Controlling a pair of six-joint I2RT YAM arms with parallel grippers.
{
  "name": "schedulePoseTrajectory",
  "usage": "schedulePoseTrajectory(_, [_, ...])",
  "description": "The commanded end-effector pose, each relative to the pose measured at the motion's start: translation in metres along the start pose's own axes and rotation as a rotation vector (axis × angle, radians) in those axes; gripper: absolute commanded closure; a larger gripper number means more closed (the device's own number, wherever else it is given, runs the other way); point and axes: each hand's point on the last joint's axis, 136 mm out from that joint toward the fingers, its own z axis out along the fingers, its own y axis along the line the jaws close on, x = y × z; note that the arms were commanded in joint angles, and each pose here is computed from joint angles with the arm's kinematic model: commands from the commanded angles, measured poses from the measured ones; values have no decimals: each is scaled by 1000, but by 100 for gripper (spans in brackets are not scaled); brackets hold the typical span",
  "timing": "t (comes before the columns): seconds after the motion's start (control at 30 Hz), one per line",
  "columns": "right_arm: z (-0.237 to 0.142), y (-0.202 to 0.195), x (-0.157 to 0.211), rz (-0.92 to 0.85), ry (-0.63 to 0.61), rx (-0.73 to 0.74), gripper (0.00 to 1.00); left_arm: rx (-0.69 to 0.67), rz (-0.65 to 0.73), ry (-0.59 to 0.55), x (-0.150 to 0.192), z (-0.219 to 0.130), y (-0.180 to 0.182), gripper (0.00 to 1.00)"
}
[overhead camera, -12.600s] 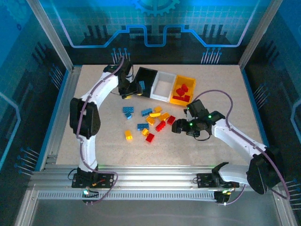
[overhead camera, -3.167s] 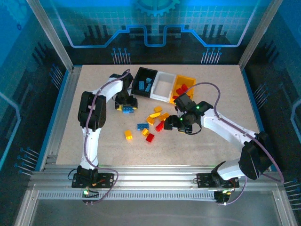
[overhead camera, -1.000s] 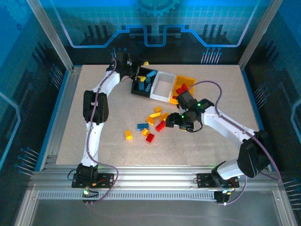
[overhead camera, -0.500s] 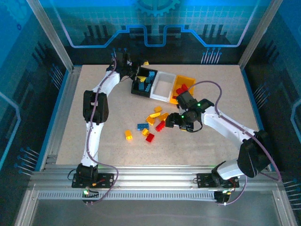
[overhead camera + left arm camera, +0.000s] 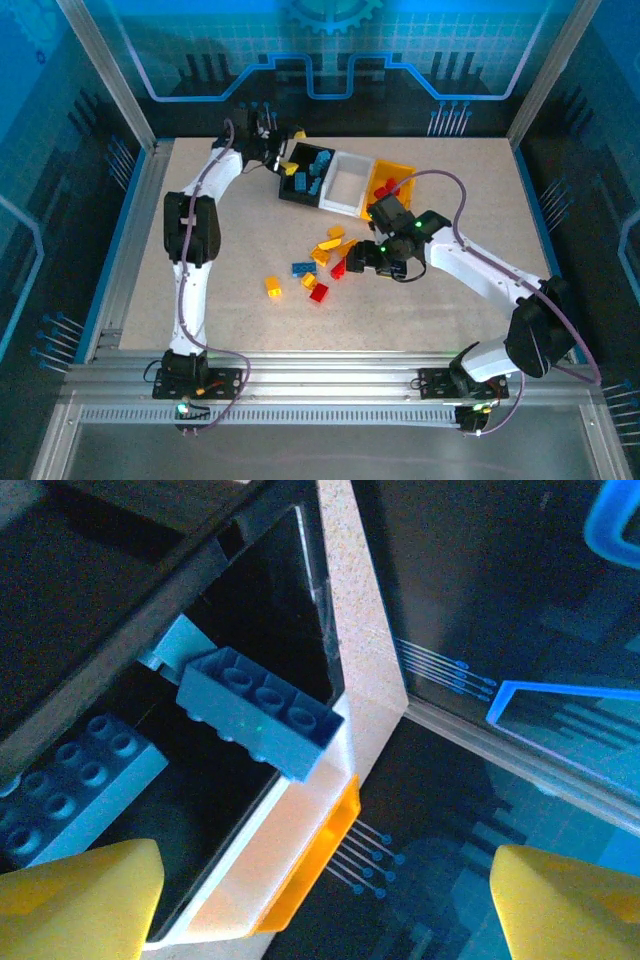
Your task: Sort the legos into containers by color
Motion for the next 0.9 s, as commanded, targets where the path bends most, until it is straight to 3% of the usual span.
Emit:
schedulePoseTrajectory(0.0, [-2, 10, -1, -10, -13, 5, 23, -32, 158, 22, 31, -44, -21, 13])
schedulePoseTrajectory(0.23, [5, 18, 5, -5, -2, 8, 23, -163, 317, 37, 70, -93, 4, 12])
schedulePoseTrajectory(0.47, [15, 0, 4, 70, 32, 134, 23, -293, 451, 56, 116, -147, 40, 10])
schedulePoseTrajectory(0.87, [61, 14, -24, 336, 85, 161, 24, -424, 504, 51, 196, -226, 136, 6])
